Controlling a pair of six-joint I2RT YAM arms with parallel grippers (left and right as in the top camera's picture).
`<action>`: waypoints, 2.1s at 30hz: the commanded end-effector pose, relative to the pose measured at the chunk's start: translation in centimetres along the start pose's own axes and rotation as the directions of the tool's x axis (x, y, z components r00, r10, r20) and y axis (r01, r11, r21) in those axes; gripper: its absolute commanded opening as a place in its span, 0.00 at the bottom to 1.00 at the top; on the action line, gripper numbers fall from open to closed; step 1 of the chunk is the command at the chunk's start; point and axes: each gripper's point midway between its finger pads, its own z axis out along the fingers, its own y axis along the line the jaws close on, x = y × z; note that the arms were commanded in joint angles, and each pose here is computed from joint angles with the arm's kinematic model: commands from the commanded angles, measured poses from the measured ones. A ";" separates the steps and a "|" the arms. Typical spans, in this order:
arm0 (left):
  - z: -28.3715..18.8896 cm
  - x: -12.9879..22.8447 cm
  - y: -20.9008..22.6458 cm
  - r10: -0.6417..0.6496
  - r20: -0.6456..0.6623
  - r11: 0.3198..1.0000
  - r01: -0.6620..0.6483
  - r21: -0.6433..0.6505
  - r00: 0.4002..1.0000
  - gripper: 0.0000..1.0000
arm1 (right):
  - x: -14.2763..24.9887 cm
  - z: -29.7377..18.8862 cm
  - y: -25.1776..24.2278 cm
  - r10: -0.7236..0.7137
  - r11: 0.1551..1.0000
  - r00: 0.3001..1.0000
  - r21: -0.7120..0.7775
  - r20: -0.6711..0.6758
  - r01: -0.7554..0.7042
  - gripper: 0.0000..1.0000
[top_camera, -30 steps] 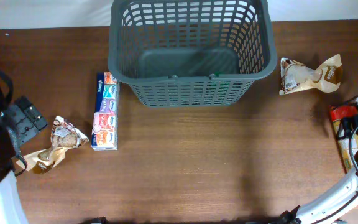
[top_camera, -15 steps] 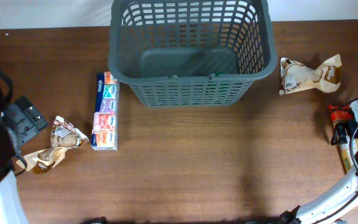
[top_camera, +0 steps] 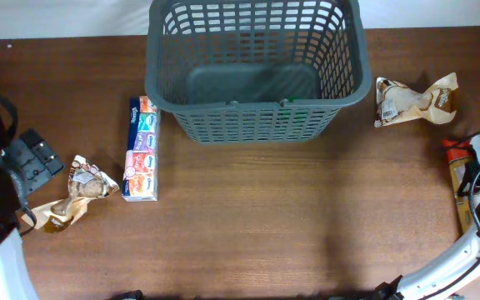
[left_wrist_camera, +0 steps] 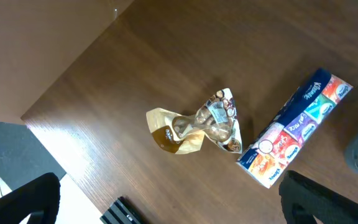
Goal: Pack container
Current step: 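Close the right gripper on the pasta package and lift it, then carry the pasta package with the right gripper over the gray basket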
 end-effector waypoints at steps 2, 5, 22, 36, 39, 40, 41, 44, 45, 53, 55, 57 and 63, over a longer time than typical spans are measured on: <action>-0.3 0.0 0.3 0.005 0.010 1.000 -0.005 0.000 1.000 0.99 | 0.1 1.6 1.3 -0.014 0.999 1.000 -0.053 -0.016 0.013 0.04; -0.3 0.0 0.3 0.005 0.010 1.000 -0.005 0.000 1.000 0.99 | -0.2 1.5 1.0 0.032 0.999 0.999 -0.044 -0.007 -0.032 0.04; -0.3 0.0 0.3 0.005 0.010 1.000 -0.005 0.000 1.000 0.99 | -11.9 -15.7 4.0 0.182 0.970 0.865 -0.229 0.467 -0.081 0.04; -0.3 0.0 0.3 0.005 0.010 1.000 -0.005 0.000 1.000 0.99 | -17.1 -40.0 21.9 -0.271 0.940 0.393 0.155 0.879 0.303 0.04; -0.3 0.0 0.3 0.005 0.010 1.000 -0.005 0.000 1.000 0.99 | -16.0 -43.3 29.0 -0.516 0.801 0.174 0.400 0.839 0.446 0.04; -0.3 0.0 0.3 0.005 0.010 1.000 -0.005 0.000 1.000 0.99 | -15.8 -43.5 30.3 -0.553 0.768 0.136 0.439 0.822 0.467 0.04; -0.3 0.0 0.3 0.005 0.009 1.000 -0.005 0.000 1.000 0.99 | -15.5 -43.7 31.9 -0.597 0.722 0.088 0.486 0.797 0.492 0.04; -0.3 0.0 0.3 0.005 0.010 1.000 -0.005 0.000 1.000 0.99 | -15.1 -43.6 34.9 -0.652 0.645 0.018 0.543 0.758 0.537 0.04; -0.3 0.0 0.3 0.005 0.010 1.000 -0.005 0.000 1.000 0.99 | -15.1 -43.4 35.6 -0.661 0.629 0.005 0.551 0.750 0.549 0.04; -0.3 0.0 0.3 0.005 0.010 1.000 -0.005 0.000 1.000 0.99 | -14.4 -43.1 39.6 -0.766 0.438 -0.158 0.687 0.622 0.579 0.04; -0.3 0.0 0.3 0.005 0.010 1.000 -0.005 0.000 1.000 0.99 | -14.3 -43.1 40.3 -0.766 0.430 -0.171 0.690 0.620 0.582 0.04; -0.3 0.0 0.3 0.005 0.010 1.000 -0.005 0.000 1.000 0.99 | -14.1 -43.1 40.7 -0.765 0.423 -0.178 0.691 0.619 0.586 0.04; -0.3 0.0 0.3 0.005 0.010 1.000 -0.005 0.000 1.000 0.99 | -13.8 -43.0 42.2 -0.764 0.404 -0.200 0.696 0.614 0.594 0.04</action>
